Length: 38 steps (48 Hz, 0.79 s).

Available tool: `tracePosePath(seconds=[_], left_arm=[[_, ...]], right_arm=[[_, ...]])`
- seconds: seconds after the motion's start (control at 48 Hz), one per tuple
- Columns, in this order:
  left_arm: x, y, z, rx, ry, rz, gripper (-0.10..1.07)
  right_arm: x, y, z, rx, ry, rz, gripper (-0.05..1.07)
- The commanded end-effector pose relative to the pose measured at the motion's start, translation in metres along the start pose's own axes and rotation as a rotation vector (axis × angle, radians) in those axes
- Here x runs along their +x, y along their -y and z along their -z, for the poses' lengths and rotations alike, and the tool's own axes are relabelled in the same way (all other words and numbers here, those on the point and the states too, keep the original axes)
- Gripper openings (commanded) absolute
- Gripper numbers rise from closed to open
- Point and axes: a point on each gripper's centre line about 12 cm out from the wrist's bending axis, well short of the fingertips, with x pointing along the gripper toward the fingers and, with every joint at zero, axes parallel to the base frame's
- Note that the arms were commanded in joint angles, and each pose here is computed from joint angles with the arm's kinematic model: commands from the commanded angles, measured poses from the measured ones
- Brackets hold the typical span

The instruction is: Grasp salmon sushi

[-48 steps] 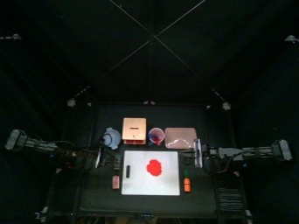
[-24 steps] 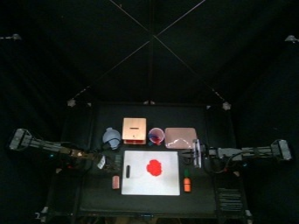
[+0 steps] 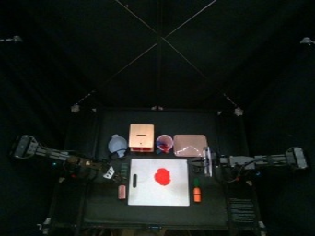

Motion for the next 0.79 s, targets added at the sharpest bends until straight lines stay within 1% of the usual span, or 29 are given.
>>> tracePosePath(seconds=[0.0,0.083,0.167,0.271,0.396,0.521,0.625,0.771], left_arm=[[0.001,0.001,0.002,-0.027,-0.023,-0.004,1.02],[0.004,-0.004,0.007,-0.056,-0.06,-0.035,1.02],[0.007,-0.011,0.01,-0.087,-0.081,-0.068,1.02],[0.011,-0.018,0.011,-0.134,-0.093,-0.113,1.02],[0.016,-0.022,0.011,-0.158,-0.091,-0.154,1.02],[0.022,-0.022,0.01,-0.203,-0.092,-0.19,1.02],[0.028,-0.021,0.015,-0.226,-0.114,-0.224,1.02],[0.038,-0.01,0.022,-0.249,-0.139,-0.247,1.02]], right_arm=[[0.002,0.0,-0.003,0.007,0.008,-0.001,0.01],[0.002,0.0,-0.003,0.006,0.009,-0.002,0.01],[0.002,0.0,-0.003,0.006,0.008,-0.001,0.01],[0.003,0.0,-0.003,0.006,0.006,-0.001,0.01],[0.003,0.0,-0.002,0.006,0.003,0.0,0.01],[0.004,0.0,0.0,0.006,-0.006,0.0,0.01],[0.004,0.0,0.002,0.006,-0.011,-0.002,0.01],[0.003,0.0,0.006,0.006,-0.02,0.0,0.01]])
